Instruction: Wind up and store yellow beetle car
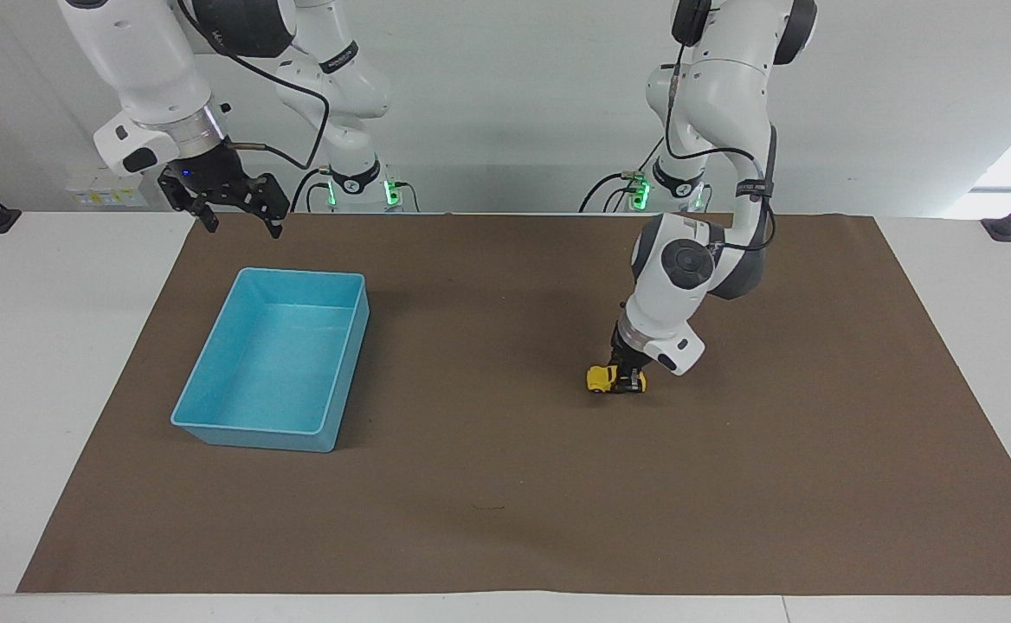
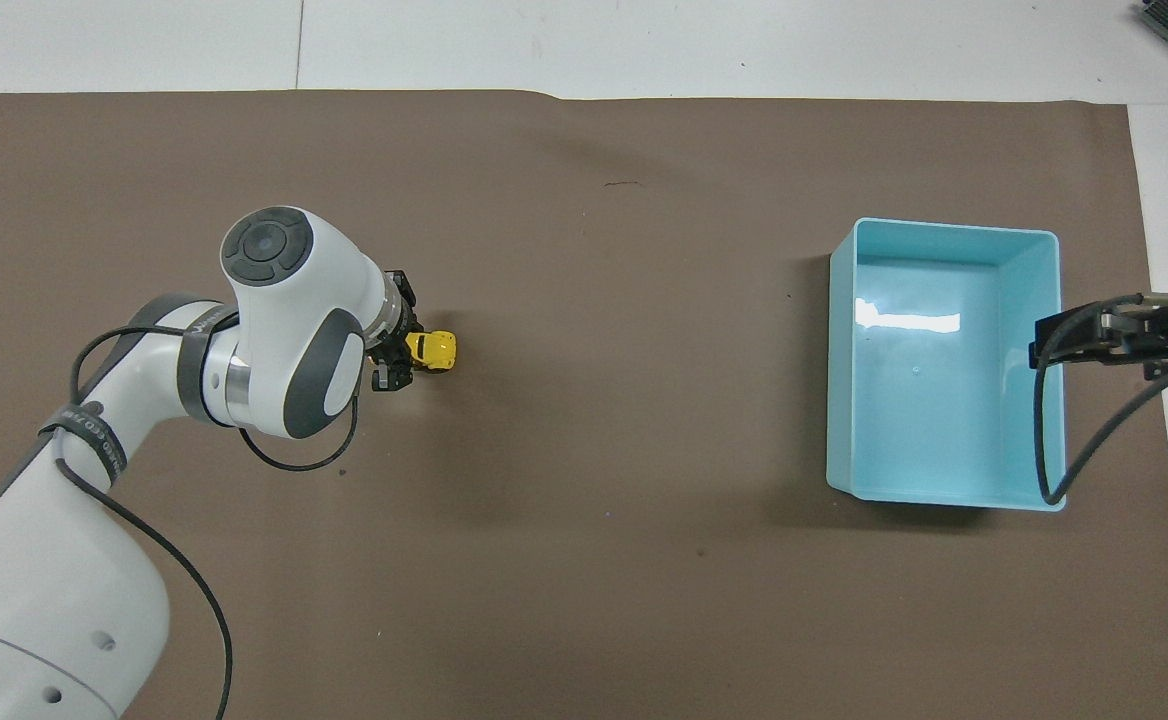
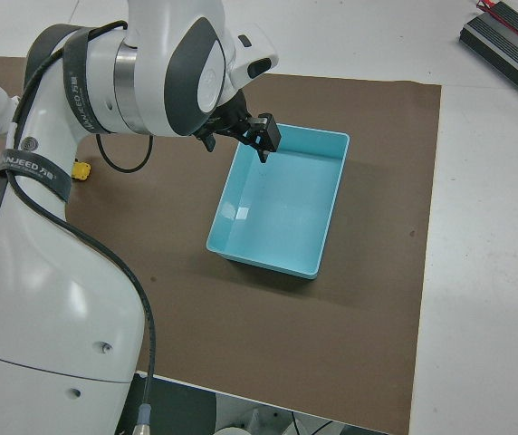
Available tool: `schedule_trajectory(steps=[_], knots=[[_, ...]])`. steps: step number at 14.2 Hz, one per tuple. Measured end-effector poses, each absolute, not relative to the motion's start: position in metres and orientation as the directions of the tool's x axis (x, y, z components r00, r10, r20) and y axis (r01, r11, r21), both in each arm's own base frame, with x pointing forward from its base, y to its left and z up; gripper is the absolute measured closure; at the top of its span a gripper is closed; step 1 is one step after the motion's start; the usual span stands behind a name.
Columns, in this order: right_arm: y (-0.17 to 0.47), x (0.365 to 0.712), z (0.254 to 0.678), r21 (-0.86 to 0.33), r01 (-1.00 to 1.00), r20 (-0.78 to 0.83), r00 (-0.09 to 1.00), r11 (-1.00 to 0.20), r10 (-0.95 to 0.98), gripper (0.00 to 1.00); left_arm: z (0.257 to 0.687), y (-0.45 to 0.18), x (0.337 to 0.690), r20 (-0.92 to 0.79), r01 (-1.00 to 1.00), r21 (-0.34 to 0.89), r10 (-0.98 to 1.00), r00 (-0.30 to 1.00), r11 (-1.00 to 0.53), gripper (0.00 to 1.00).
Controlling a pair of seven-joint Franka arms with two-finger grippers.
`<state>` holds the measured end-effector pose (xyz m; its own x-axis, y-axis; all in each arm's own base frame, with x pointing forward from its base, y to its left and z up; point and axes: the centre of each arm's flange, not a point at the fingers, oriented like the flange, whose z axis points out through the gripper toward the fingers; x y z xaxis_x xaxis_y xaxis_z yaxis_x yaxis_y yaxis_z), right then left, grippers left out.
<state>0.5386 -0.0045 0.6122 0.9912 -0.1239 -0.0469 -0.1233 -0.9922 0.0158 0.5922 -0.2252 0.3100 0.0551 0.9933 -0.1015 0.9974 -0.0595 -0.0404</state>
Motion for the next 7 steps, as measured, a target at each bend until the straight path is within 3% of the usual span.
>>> schedule_trajectory(steps=[7], knots=[[-0.0045,0.5386,0.6122,0.016,-0.123,-0.047,0.991,-0.992,-0.124,0.0,0.3102,-0.2102,0.5947,-0.101,0.998,-0.041,0.994,0.049,-0.054,0.56]])
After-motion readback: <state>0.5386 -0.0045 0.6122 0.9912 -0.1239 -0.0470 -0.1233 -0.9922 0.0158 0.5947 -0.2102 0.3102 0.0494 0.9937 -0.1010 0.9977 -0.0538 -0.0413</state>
